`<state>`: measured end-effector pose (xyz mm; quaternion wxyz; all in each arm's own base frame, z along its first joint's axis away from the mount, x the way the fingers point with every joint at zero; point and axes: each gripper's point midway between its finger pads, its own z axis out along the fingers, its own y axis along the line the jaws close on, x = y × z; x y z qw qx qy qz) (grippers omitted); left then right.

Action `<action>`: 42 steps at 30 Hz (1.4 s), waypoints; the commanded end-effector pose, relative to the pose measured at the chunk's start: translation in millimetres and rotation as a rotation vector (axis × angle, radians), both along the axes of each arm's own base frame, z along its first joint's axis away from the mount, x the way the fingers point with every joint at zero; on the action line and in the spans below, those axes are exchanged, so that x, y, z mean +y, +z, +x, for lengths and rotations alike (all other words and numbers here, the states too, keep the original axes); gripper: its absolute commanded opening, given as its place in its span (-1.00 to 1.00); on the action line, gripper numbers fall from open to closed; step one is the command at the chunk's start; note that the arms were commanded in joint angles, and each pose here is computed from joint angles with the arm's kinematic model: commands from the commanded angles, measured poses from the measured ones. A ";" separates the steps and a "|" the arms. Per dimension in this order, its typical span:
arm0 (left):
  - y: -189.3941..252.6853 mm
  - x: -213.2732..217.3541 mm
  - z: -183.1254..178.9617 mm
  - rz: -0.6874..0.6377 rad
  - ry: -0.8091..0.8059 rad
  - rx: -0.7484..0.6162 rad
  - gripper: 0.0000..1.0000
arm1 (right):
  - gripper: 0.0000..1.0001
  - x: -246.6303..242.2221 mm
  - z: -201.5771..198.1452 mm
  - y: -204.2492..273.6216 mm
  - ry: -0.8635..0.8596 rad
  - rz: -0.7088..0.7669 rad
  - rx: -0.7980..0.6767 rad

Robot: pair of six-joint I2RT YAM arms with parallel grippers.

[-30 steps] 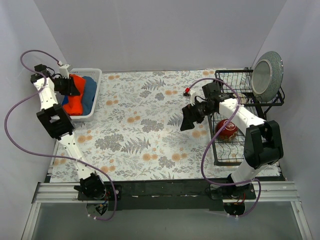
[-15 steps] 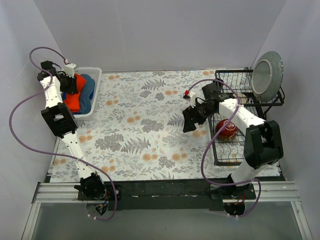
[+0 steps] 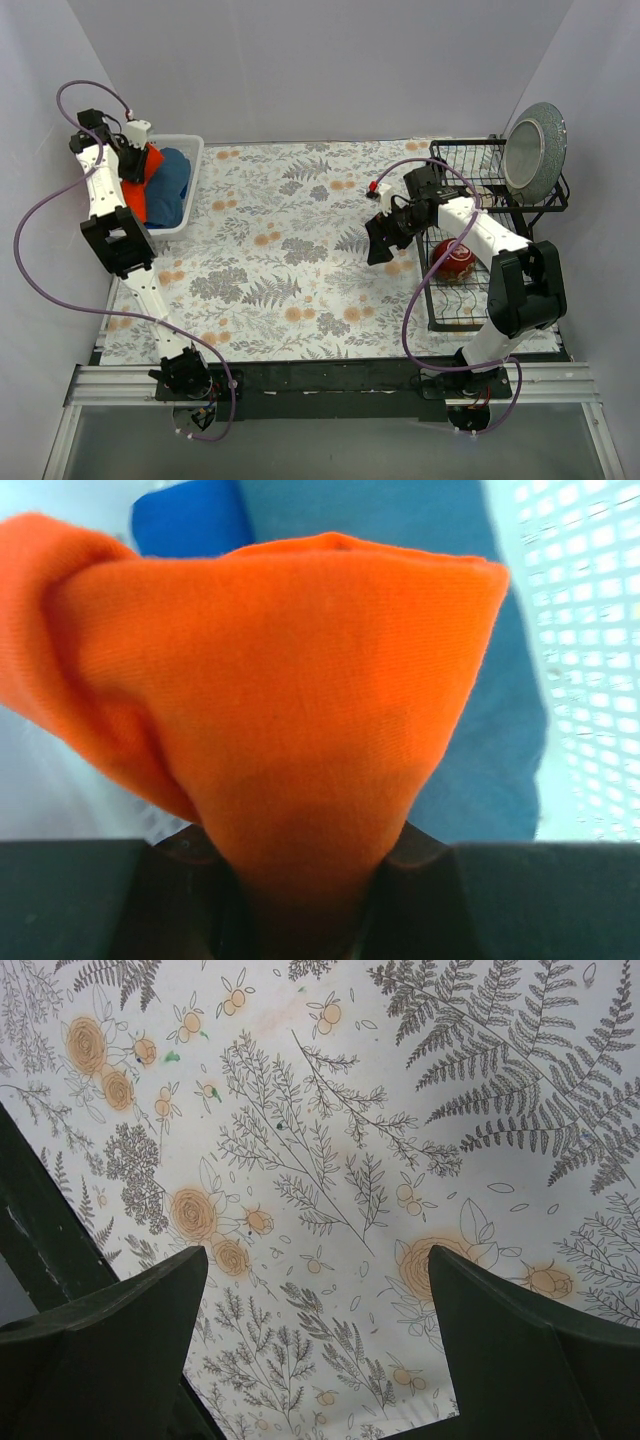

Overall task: Roll the t-shirts
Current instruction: Place the T-shirt in the bin, then reset both arms

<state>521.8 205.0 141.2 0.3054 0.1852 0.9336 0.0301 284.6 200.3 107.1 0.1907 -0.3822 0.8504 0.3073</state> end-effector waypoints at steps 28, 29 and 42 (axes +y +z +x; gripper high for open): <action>113.3 13.5 70.7 0.031 0.222 -0.478 0.96 | 0.97 -14.6 -13.2 -6.8 0.007 -0.048 -0.040; 125.9 5.4 69.4 0.034 0.208 -0.502 0.96 | 0.97 -14.3 -10.2 -4.5 0.011 -0.049 -0.051; 254.3 -211.7 11.9 -0.138 -0.042 -0.685 0.96 | 0.97 -14.4 16.9 25.6 -0.052 -0.086 -0.085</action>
